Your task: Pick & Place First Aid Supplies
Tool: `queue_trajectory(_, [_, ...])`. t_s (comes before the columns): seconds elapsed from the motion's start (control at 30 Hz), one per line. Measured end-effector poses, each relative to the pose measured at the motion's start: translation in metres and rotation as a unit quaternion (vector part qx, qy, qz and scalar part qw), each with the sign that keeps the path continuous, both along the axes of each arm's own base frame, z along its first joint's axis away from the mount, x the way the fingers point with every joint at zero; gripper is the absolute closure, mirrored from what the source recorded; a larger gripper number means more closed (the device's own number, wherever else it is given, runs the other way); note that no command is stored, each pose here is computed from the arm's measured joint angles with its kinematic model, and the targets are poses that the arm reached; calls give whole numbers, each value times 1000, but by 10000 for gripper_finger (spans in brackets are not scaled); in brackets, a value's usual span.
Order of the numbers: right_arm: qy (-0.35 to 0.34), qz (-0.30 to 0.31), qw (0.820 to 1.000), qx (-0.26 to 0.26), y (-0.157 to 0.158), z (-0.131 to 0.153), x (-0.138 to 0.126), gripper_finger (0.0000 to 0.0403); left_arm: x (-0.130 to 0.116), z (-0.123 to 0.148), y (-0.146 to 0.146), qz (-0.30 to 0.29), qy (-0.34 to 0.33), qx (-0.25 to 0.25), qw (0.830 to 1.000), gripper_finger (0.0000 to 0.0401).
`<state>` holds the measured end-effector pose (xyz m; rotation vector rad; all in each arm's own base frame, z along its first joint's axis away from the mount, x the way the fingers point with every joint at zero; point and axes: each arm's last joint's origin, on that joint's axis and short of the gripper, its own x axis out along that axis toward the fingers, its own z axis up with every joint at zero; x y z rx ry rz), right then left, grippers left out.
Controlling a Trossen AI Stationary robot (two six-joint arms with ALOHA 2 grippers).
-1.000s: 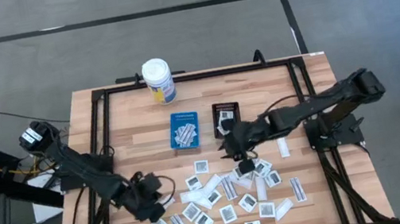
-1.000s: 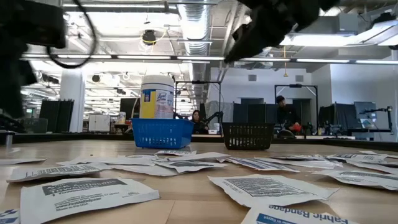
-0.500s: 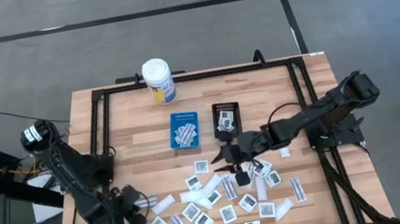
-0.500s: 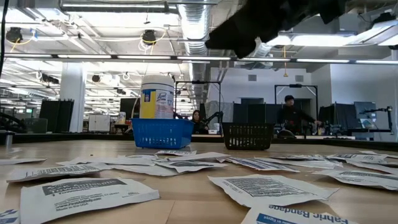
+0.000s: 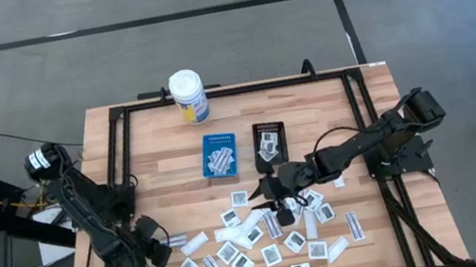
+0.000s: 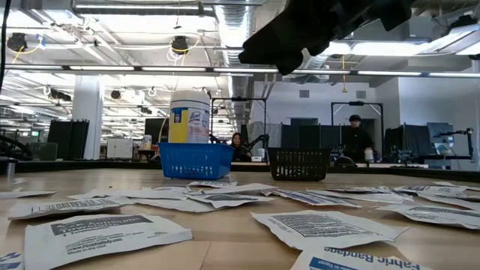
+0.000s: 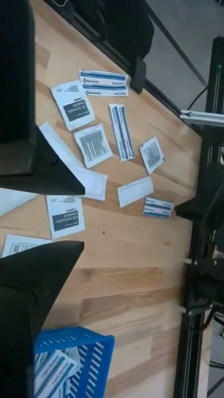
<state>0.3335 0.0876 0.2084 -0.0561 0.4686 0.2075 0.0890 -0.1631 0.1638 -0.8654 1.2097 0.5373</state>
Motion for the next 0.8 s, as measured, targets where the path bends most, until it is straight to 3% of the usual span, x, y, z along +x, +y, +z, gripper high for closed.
queue_trajectory(0.4, [-6,40,999,-25,10,0,-3,281,4,0,-2,-14,0,-17,1000,275])
queue_trajectory(0.8, [-7,40,999,-25,10,0,-3,281,8,3,-9,5,-21,-62,998,276])
